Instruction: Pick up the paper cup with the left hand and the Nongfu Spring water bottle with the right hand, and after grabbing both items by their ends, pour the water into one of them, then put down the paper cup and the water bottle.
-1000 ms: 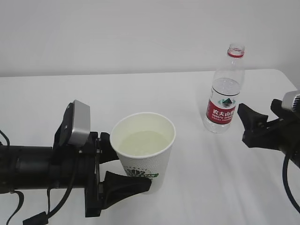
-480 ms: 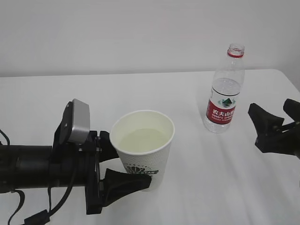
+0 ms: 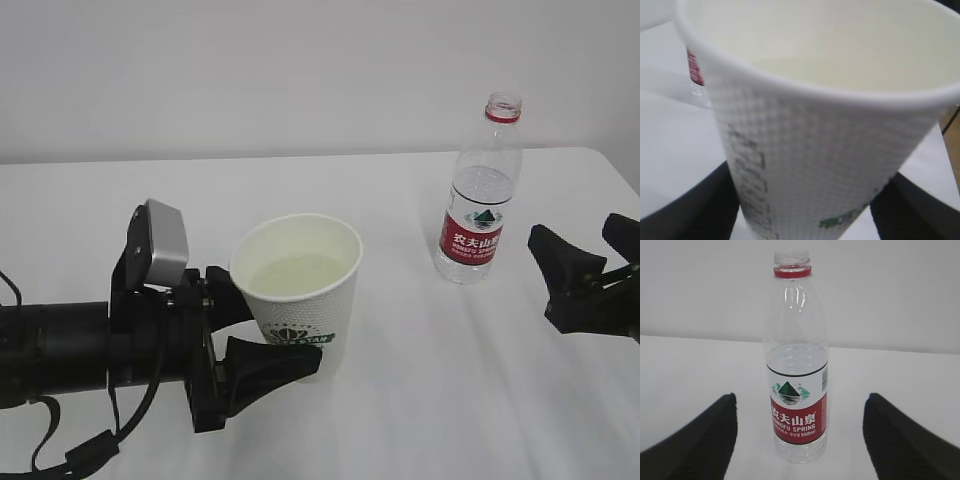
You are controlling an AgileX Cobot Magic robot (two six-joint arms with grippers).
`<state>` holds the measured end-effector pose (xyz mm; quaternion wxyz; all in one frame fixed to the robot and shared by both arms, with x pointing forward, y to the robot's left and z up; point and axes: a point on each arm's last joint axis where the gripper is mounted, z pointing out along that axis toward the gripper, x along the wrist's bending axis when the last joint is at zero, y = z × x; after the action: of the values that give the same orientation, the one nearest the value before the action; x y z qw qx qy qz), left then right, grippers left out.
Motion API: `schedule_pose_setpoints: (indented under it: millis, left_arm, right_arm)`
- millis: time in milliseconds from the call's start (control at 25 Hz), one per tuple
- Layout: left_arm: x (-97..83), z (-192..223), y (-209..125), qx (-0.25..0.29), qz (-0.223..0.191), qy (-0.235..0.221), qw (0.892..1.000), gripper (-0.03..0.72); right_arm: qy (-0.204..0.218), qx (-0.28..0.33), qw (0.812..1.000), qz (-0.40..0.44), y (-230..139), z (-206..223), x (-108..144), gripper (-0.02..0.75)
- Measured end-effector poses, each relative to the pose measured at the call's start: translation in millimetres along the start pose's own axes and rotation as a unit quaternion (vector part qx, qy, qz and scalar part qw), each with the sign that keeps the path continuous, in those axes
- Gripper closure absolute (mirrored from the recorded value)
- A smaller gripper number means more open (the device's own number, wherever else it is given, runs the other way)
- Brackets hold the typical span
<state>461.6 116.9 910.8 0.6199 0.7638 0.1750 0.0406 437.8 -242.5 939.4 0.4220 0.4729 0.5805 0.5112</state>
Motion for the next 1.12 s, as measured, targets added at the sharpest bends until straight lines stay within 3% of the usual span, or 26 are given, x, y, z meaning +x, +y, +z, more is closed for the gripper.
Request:
schedule_pose_setpoints:
  millis: [560,1120]
  left_arm:
    - [12.3,-1.5,4.7,-0.028,0.013,0.069,0.997,0.137]
    - [29.7,-6.5,10.0,-0.056,0.017,0.169,0.984,0.142]
  right_arm:
    - [0.002,0.000,1.000,-0.009,0.0,0.0,0.3,0.145]
    - [0.003,0.000,1.000,-0.021,0.0,0.0,0.5,0.144]
